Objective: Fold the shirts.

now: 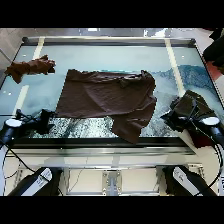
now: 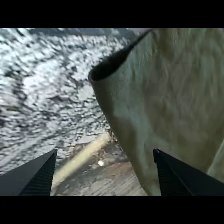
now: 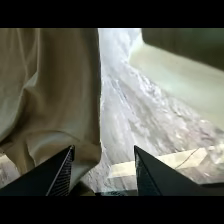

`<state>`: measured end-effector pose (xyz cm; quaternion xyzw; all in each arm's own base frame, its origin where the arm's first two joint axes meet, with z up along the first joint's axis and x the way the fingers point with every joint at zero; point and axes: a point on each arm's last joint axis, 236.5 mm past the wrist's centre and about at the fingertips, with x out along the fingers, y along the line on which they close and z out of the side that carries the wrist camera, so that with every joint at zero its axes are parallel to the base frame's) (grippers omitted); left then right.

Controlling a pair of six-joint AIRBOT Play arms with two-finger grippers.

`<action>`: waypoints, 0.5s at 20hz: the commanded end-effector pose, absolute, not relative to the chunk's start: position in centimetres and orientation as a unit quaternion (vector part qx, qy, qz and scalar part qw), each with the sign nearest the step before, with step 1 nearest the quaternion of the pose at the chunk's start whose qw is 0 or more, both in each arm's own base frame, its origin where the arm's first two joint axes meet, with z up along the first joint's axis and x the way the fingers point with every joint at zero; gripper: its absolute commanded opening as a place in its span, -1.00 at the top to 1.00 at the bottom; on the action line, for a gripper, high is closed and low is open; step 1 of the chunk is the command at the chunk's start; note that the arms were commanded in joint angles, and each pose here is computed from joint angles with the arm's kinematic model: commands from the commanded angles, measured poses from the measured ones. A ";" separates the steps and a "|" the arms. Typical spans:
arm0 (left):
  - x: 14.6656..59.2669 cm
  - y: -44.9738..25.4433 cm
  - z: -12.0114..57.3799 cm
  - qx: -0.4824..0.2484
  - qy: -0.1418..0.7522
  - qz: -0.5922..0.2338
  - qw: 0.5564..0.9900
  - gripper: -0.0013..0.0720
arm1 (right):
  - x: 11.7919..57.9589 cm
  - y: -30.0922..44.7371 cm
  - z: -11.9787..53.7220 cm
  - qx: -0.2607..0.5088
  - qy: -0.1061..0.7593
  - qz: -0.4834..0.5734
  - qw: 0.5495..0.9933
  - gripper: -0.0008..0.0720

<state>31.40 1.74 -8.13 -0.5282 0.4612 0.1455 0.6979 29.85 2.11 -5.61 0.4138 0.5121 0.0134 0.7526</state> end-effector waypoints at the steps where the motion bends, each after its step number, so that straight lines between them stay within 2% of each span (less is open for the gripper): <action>1: 33.6 0.1 -9.1 -0.607 0.432 0.120 0.656 -0.94 | 30.2 3.9 -7.6 0.442 0.515 0.009 0.734 -0.21; 4: 35.0 0.7 -10.2 -0.639 0.406 0.131 0.640 -0.92 | 30.7 4.1 -7.7 0.441 0.510 0.007 0.739 -0.21; 5: 35.2 1.1 -10.7 -0.649 0.398 0.144 0.632 -0.78 | 30.8 4.2 -7.6 0.445 0.508 0.007 0.738 -0.21; 6: 35.4 1.5 -11.2 -0.653 0.392 0.153 0.630 -0.57 | 30.8 4.2 -7.6 0.445 0.508 0.007 0.738 -0.21; 8: 36.2 1.7 -11.6 -0.649 0.387 0.151 0.637 -0.46 | 30.9 4.2 -7.6 0.446 0.507 0.008 0.737 -0.21; 10: 37.2 1.4 -11.6 -0.645 0.382 0.146 0.645 0.17 | 31.1 4.3 -7.4 0.455 0.502 0.008 0.735 -0.21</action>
